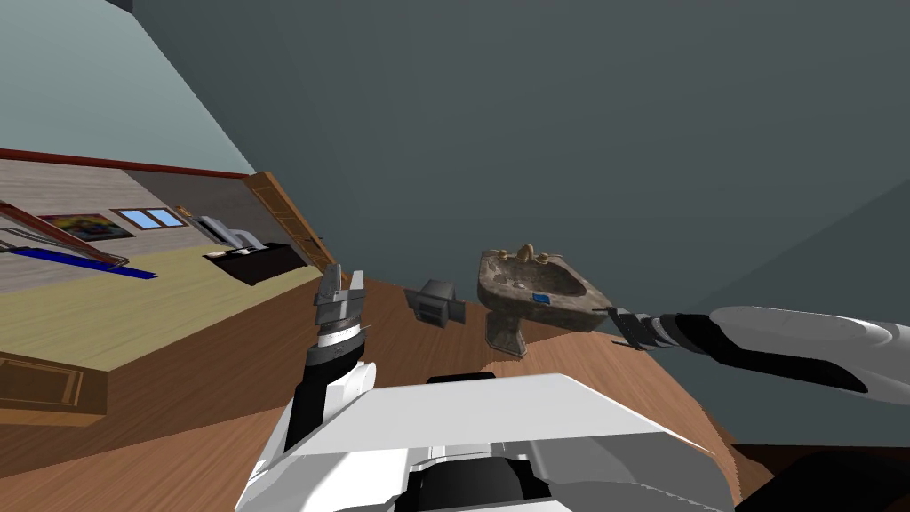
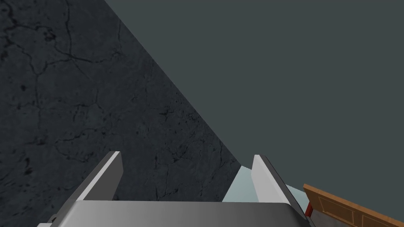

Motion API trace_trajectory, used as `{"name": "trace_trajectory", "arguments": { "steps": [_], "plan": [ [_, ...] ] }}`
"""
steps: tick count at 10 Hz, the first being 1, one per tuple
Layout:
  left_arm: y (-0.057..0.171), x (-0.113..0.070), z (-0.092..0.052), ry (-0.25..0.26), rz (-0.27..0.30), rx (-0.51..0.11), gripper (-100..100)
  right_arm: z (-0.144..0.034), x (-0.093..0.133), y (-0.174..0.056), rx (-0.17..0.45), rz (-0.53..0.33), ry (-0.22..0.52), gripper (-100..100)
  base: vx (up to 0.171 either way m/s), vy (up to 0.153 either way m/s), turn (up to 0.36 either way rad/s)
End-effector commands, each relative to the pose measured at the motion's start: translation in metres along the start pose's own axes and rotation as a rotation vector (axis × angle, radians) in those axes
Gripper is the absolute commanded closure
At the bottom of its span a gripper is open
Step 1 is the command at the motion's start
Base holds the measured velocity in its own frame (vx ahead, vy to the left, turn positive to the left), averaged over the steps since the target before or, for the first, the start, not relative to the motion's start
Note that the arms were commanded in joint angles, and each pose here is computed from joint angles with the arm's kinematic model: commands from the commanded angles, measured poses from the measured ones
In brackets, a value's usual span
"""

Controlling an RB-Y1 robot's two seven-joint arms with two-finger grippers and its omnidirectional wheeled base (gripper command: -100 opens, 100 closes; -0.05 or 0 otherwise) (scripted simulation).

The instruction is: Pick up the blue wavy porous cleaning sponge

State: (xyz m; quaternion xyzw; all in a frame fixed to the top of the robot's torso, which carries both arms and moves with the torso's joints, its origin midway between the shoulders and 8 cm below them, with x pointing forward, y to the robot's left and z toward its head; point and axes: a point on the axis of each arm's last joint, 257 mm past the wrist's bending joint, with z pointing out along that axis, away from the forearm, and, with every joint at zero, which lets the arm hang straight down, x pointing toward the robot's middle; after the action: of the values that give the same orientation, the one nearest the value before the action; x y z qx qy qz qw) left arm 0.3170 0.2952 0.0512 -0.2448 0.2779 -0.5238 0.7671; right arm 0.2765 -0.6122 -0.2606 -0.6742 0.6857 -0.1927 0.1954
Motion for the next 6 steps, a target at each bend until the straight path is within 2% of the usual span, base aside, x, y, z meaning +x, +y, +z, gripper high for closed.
{"name": "trace_trajectory", "arguments": {
  "steps": [1, 3, 4, 6],
  "plan": [
    [0.000, 0.000, 0.000, 0.000, 0.000, 0.000, 0, -0.004, 0.003, 0.001, -0.039, 0.025, 0.003, -100, 0.046, 0.041, 0.027],
    [0.000, 0.000, 0.000, 0.000, 0.000, 0.000, 0, -0.009, 0.008, 0.009, -0.095, 0.092, 0.008, -100, 0.070, 0.062, 0.051],
    [0.000, 0.000, 0.000, 0.000, 0.000, 0.000, 0, -0.010, 0.008, 0.008, -0.097, 0.085, 0.009, -100, 0.062, 0.044, 0.013],
    [0.000, 0.000, 0.000, 0.000, 0.000, 0.000, 0, -0.014, 0.011, 0.014, -0.149, 0.154, 0.018, -100, 0.068, 0.056, 0.055]
  ]
}}
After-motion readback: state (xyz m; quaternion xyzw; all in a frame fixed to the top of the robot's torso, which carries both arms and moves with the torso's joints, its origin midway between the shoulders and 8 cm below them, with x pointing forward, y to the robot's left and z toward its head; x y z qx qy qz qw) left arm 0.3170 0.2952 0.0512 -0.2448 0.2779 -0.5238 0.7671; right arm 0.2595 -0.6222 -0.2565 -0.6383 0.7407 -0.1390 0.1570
